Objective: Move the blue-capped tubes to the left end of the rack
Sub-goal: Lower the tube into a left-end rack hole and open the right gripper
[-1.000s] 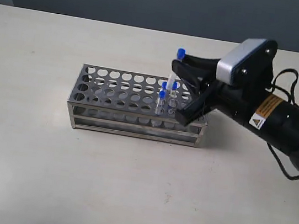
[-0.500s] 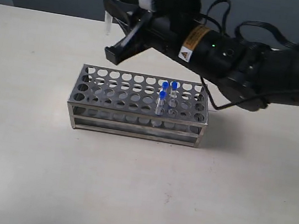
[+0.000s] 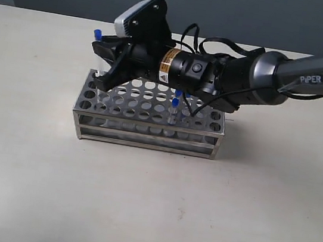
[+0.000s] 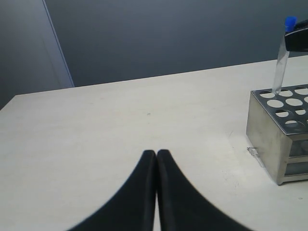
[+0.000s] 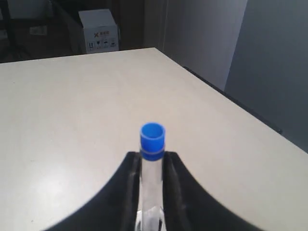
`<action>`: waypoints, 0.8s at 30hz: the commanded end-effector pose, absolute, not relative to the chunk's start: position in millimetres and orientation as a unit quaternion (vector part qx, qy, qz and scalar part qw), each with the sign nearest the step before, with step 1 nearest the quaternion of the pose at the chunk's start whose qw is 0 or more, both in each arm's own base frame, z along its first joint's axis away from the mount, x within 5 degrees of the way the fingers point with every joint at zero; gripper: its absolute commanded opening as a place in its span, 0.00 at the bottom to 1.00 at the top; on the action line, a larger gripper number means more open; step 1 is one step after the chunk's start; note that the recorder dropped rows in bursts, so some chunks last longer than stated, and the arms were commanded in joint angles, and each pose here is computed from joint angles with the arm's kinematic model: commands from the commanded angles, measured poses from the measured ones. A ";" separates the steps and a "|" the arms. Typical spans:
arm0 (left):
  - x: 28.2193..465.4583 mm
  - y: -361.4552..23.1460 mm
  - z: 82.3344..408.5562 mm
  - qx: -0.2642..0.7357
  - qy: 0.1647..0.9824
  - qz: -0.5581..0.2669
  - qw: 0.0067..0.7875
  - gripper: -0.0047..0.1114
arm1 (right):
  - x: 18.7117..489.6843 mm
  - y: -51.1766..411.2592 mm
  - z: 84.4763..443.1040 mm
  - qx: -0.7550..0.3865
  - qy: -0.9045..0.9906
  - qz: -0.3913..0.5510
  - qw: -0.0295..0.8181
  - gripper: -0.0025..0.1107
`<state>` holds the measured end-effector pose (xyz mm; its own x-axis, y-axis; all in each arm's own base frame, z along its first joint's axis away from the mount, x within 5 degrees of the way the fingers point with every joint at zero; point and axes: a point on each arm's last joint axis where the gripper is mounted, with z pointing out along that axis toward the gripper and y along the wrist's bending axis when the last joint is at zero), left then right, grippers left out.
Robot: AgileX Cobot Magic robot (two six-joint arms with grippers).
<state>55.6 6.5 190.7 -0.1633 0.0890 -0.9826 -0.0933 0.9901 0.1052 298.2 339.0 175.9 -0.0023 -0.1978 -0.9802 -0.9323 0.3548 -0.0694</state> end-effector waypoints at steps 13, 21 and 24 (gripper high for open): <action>55.2 6.3 192.1 0.000 0.756 0.070 0.650 0.05 | 303.3 355.4 142.3 -0.467 0.648 0.323 0.508 0.02; 55.2 6.3 192.1 0.000 0.756 0.070 0.650 0.05 | 303.8 355.2 140.0 -0.460 0.657 0.324 0.502 0.27; 55.2 6.3 192.1 0.000 0.756 0.070 0.650 0.05 | 304.0 354.9 139.5 -0.460 0.659 0.322 0.501 0.41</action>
